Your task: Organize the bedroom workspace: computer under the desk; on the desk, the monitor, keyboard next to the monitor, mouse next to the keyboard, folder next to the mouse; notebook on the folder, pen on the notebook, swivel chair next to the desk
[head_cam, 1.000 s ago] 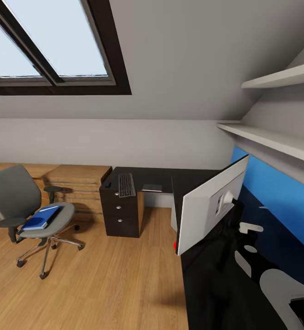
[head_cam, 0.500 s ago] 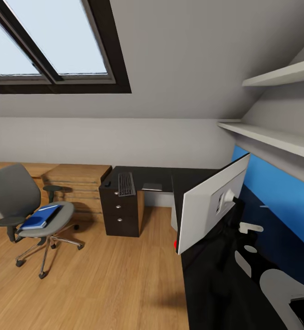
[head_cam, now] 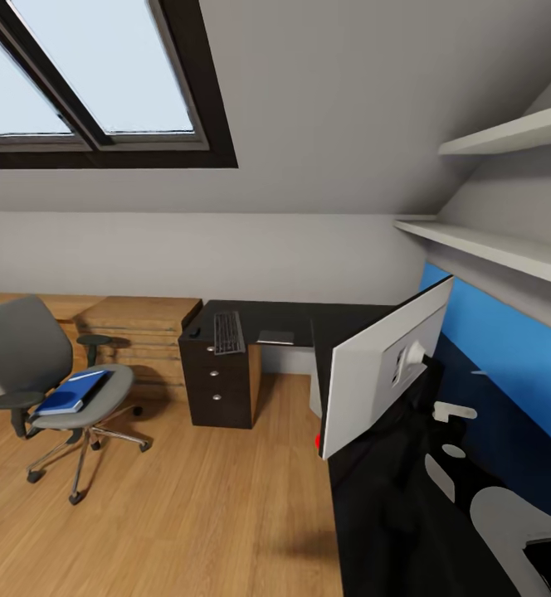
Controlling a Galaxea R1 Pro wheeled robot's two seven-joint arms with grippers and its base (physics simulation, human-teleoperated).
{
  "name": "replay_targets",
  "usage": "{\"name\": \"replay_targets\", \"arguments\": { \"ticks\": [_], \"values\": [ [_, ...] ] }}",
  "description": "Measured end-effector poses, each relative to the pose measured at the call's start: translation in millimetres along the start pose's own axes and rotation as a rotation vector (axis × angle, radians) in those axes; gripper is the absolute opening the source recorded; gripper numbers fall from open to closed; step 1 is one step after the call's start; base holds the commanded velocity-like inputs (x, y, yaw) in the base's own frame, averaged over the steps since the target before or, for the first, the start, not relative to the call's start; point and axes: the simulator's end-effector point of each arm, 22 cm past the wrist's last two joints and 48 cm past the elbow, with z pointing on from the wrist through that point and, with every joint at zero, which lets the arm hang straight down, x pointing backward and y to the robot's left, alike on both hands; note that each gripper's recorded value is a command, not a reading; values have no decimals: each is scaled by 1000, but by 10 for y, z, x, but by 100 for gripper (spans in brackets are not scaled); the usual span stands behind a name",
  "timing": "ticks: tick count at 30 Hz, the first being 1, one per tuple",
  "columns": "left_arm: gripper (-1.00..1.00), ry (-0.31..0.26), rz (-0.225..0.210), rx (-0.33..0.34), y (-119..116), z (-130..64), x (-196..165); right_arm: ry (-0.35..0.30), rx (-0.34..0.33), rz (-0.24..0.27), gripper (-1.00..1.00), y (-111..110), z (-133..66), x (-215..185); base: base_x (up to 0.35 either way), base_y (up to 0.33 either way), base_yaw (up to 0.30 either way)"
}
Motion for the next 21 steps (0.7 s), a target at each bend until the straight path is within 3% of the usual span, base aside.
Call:
{"name": "replay_targets", "arguments": {
  "ticks": [11, 21],
  "values": [
    [100, -10, 2, 7, -34, -14, -37, -9, -28, 2, 100, 42, -15, -60, 0, 0, -142],
    [100, -10, 10, 16, -70, -25, -24, -13, -78, 1, 100, 144, -28, -75, 0, 0, -38]
  ]
}}
